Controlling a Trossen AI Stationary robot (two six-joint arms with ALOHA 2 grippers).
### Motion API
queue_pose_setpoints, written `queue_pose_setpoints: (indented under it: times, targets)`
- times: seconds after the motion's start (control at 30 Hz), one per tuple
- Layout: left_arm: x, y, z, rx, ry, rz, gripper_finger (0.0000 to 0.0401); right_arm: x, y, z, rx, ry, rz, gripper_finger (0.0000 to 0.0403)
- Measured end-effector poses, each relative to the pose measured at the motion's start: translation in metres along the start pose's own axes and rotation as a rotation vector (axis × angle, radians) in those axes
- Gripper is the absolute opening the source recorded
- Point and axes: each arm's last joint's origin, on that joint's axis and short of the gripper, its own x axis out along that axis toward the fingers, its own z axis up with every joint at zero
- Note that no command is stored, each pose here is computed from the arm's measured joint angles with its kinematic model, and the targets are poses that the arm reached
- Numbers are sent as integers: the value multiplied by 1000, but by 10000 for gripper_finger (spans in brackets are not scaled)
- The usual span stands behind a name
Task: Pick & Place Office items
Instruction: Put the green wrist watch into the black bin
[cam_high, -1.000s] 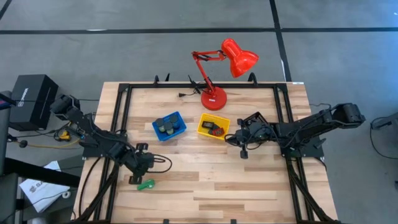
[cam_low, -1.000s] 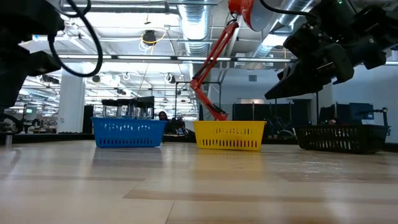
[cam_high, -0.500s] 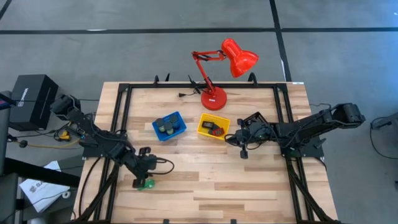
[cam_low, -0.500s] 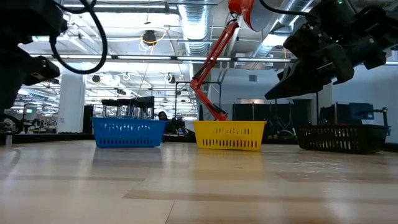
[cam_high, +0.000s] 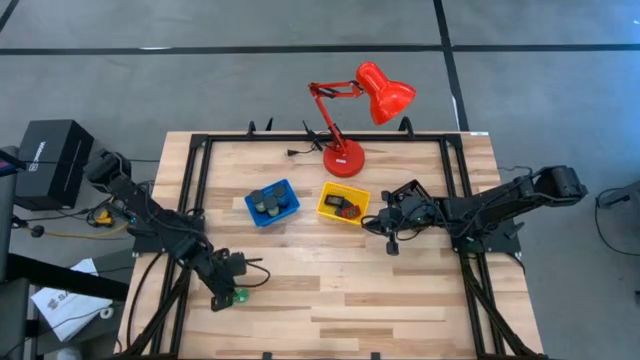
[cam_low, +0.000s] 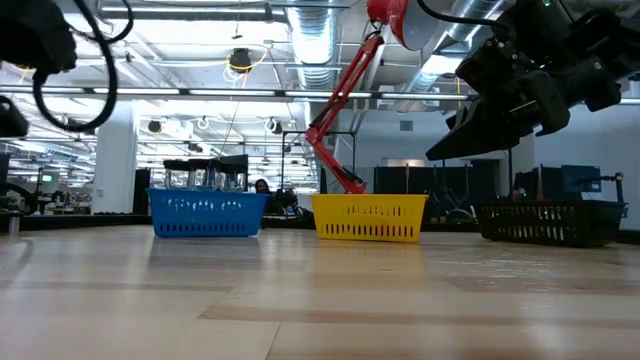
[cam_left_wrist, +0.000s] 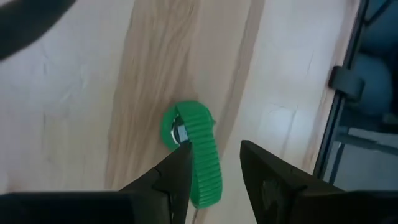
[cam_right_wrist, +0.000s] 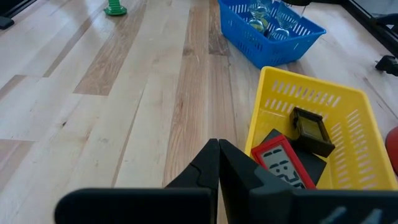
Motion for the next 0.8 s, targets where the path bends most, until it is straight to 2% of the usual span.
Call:
queue_pose_setpoints:
  times: [0.23, 0.4, 0.47, 0.8]
  targets:
    - [14, -1, -6, -15, 46, 54, 130, 0, 0, 0, 0, 0, 0, 0]
    - [22, 0, -7, -206, 57, 99, 130, 0, 0, 0, 0, 0, 0, 0]
    - [23, 0, -7, -240, 55, 101, 132, 0, 0, 0, 0, 0, 0, 0]
    - [23, -2, -7, -256, 61, 82, 198, 0, 0, 0, 0, 0, 0, 0]
